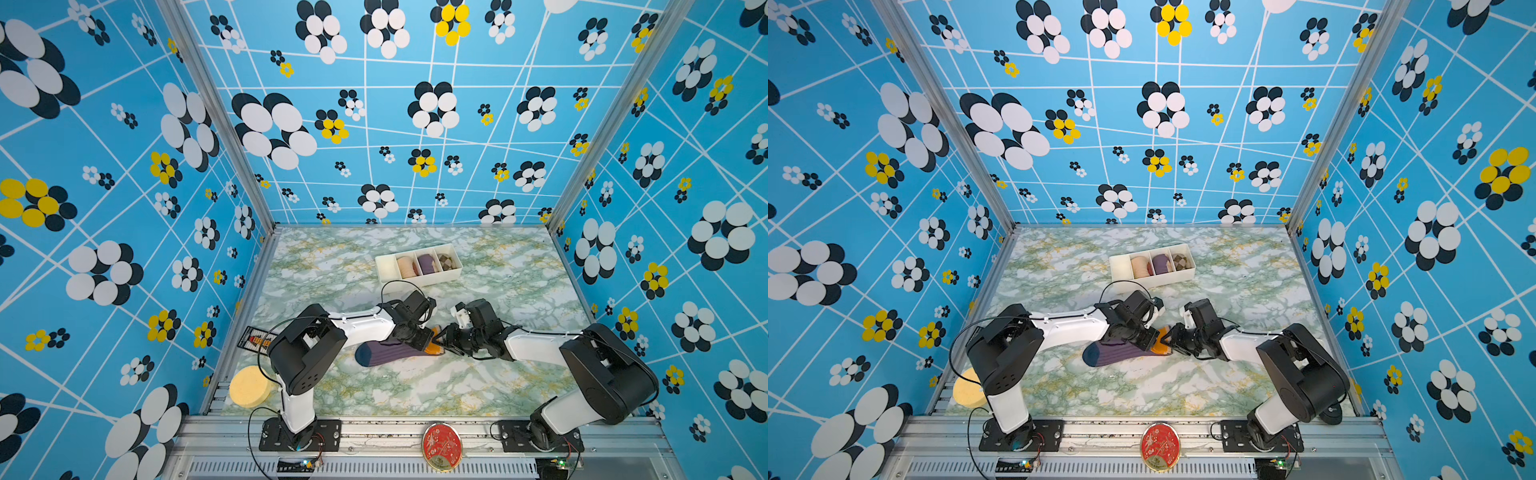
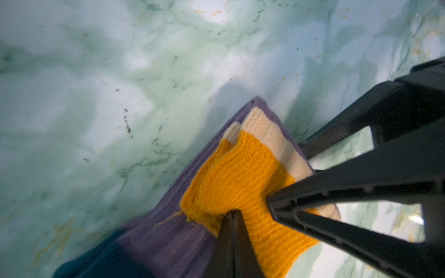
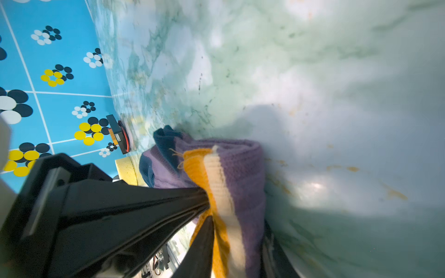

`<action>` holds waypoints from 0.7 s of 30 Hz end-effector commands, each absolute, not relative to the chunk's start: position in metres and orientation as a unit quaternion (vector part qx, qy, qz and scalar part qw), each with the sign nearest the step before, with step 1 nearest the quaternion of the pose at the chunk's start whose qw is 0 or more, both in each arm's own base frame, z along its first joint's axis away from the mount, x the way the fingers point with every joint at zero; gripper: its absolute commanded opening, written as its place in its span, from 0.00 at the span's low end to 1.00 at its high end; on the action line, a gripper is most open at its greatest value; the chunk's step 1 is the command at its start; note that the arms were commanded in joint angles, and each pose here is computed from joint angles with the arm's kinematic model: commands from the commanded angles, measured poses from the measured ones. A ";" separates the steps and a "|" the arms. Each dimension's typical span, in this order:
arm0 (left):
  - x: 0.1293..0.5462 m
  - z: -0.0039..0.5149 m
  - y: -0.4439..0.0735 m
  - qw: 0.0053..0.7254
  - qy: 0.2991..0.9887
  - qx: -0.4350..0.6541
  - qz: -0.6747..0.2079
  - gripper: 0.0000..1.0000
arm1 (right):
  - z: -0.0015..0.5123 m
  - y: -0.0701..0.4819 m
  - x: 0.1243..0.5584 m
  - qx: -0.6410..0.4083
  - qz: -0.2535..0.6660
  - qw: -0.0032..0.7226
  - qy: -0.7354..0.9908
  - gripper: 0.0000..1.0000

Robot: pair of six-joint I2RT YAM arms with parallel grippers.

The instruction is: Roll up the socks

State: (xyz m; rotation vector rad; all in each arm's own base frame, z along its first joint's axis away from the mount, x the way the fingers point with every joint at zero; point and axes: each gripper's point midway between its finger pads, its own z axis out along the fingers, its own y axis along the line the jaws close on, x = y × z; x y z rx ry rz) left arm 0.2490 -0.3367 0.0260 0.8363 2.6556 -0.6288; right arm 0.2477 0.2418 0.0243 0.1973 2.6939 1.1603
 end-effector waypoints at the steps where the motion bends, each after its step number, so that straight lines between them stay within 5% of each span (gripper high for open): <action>1: 0.233 0.003 -0.312 0.096 0.936 0.284 -0.185 0.02 | -0.003 0.228 0.235 0.096 0.364 0.071 0.924 0.33; 14: 0.235 0.004 -0.312 0.095 0.936 0.279 -0.190 0.02 | 0.023 0.233 0.243 0.082 0.391 0.104 0.911 0.33; 21: 0.236 0.006 -0.314 0.096 0.935 0.278 -0.197 0.02 | 0.019 0.232 0.245 0.081 0.387 0.107 0.912 0.11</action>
